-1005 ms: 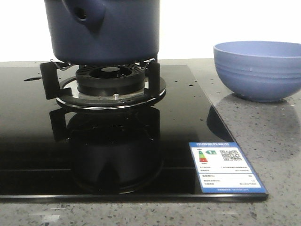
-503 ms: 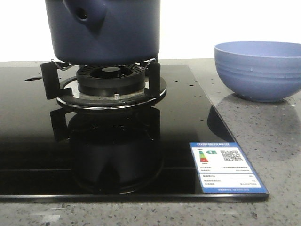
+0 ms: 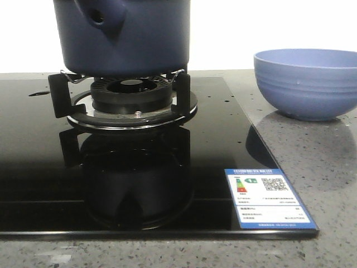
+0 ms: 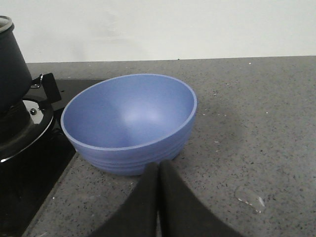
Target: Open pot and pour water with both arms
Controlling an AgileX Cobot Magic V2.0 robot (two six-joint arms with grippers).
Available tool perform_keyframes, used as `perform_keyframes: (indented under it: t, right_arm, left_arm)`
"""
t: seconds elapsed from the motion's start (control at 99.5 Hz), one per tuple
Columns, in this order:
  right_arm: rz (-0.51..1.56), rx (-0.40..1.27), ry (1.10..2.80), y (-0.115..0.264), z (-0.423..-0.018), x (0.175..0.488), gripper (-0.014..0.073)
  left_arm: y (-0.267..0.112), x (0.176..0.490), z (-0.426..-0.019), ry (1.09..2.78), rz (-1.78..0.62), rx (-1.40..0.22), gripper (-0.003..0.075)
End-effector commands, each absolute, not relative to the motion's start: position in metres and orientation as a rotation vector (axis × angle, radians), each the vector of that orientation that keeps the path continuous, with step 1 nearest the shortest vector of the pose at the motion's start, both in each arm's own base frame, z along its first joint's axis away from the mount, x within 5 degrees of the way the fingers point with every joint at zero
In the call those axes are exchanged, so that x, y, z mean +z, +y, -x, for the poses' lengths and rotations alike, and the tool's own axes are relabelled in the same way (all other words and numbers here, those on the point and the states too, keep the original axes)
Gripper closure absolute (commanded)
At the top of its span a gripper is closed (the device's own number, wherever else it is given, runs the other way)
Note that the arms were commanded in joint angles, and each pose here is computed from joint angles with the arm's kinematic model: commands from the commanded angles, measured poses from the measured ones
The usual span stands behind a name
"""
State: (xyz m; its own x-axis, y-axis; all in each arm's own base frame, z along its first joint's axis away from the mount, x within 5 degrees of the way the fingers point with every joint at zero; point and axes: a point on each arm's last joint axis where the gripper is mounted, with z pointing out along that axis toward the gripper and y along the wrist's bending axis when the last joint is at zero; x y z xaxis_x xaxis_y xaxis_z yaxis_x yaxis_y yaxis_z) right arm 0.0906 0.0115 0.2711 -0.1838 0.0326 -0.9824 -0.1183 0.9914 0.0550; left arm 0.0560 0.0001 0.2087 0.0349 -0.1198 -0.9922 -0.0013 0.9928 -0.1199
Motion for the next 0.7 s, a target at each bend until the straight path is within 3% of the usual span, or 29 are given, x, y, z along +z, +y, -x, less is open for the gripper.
perform_keyframes:
  t: [0.0, 0.271, 0.693]
  right_arm:
    - [0.019, 0.086, 1.672, 0.006, -0.092, 0.285, 0.0657]
    - [-0.049, -0.049, 1.445, -0.005, -0.077, 0.286, 0.0657]
    - [-0.080, -0.018, 1.568, -0.003, -0.055, 0.196, 0.0657]
  left_arm:
    - [0.001, 0.205, -0.055, 1.466, 0.108, -0.103, 0.0741]
    - [0.001, 0.205, -0.055, 1.466, 0.108, -0.103, 0.0741]
    - [0.001, 0.205, -0.055, 1.466, 0.108, -0.103, 0.0741]
